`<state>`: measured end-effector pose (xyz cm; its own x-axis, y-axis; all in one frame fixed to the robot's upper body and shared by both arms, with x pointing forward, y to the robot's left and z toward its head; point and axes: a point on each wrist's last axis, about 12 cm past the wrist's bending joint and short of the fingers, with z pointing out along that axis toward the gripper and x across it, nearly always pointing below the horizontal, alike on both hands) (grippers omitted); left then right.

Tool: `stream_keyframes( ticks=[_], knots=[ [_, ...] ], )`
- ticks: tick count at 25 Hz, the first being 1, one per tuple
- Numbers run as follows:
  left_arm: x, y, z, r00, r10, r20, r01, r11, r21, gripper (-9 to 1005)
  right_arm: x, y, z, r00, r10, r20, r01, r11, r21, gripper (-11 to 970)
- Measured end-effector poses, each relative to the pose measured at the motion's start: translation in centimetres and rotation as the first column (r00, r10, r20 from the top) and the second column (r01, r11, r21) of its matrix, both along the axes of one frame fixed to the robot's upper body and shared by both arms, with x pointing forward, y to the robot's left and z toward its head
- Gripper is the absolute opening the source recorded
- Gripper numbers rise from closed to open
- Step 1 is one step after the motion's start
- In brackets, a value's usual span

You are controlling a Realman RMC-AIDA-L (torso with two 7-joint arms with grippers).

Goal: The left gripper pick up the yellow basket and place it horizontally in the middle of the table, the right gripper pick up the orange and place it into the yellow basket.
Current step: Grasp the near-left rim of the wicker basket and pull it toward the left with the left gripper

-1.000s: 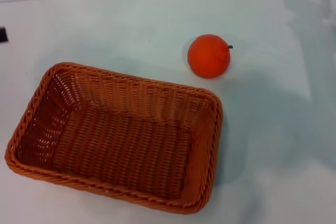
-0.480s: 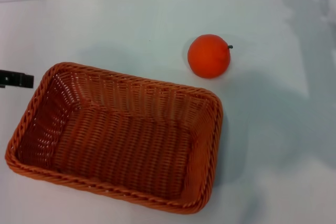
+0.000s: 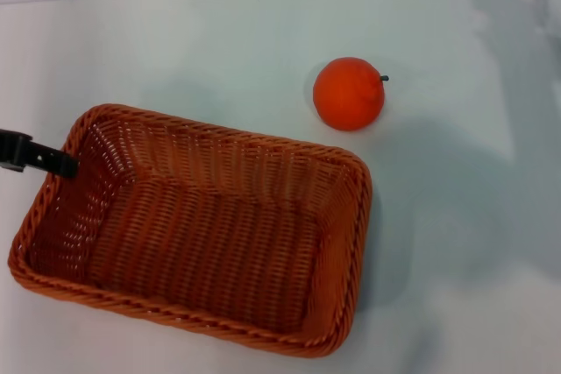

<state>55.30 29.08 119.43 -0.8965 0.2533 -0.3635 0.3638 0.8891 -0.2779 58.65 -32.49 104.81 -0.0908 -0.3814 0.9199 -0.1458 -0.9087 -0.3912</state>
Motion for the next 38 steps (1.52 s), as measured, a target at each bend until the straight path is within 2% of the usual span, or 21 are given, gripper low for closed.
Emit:
stream_keyframes(
  ticks=[12,24,27,32,38],
  knots=[
    [0.7,-2.4,-1.7,0.998,-0.028,-0.061,0.032,0.998,0.062,736,-0.1,-0.3,-0.3,0.999,-0.022,-0.023,0.023,1.0,0.017,928],
    [0.8,-2.8,-2.4,0.996,-0.035,-0.077,0.04,0.997,0.072,699,-0.3,-0.6,-0.5,0.999,-0.045,-0.025,0.046,0.998,0.031,927],
    [0.8,-3.0,-2.5,0.996,-0.044,-0.072,0.05,0.995,0.084,462,-0.3,-0.7,-0.5,0.999,-0.047,-0.025,0.048,0.998,0.03,927],
    [0.8,-3.1,-2.6,0.997,-0.045,-0.062,0.05,0.995,0.09,223,-0.4,-0.8,-0.5,0.998,-0.051,-0.024,0.052,0.998,0.031,927],
    [0.9,-2.7,-2.2,0.999,-0.021,-0.042,0.023,0.998,0.055,173,-0.4,-1.0,-0.5,0.998,-0.062,-0.024,0.062,0.997,0.033,927]
  ],
)
